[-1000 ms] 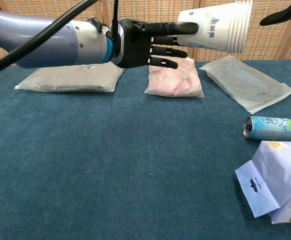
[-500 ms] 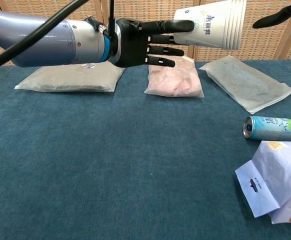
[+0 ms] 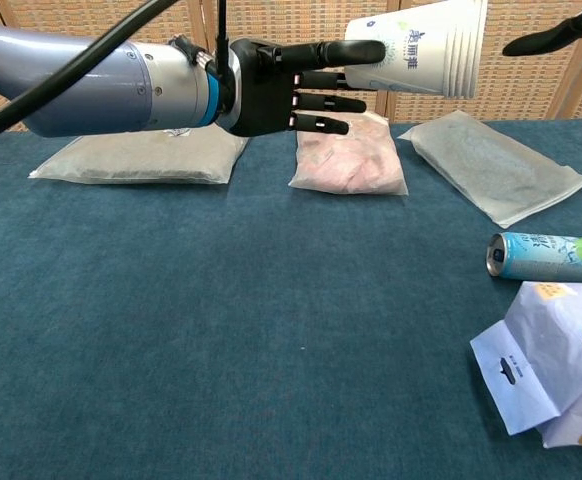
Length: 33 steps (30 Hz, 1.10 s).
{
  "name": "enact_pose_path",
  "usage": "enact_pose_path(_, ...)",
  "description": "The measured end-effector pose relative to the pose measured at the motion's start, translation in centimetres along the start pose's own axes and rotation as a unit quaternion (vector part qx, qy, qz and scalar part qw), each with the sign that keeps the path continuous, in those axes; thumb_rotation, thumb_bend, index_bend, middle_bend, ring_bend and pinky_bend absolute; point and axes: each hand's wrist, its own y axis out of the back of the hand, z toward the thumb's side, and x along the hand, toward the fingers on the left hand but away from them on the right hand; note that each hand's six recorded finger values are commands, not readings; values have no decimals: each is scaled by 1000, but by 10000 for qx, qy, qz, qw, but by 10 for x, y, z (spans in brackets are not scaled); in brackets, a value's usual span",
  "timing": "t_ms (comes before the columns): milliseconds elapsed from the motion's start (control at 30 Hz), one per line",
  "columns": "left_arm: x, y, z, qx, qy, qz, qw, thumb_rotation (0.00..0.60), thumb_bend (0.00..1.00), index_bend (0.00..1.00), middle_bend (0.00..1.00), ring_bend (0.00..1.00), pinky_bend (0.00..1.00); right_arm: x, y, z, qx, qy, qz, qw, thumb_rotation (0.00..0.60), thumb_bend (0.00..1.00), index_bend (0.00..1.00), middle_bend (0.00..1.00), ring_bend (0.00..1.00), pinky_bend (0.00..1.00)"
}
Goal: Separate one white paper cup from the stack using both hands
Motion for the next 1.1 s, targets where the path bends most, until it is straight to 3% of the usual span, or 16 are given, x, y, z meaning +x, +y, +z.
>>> enact_pose_path(300, 2, 1, -1, 27, 27, -1, 10000, 600, 242, 521, 507, 477, 551, -2, -4, 0, 59, 14, 12, 10000, 600, 383, 575, 506, 475, 331)
enact_pose_path(1100, 3, -1, -4, 9, 39, -1, 10000, 600, 242, 521, 507, 478, 551, -4, 1, -2, 115, -107, -125, 9998, 600, 400, 575, 515, 475, 331)
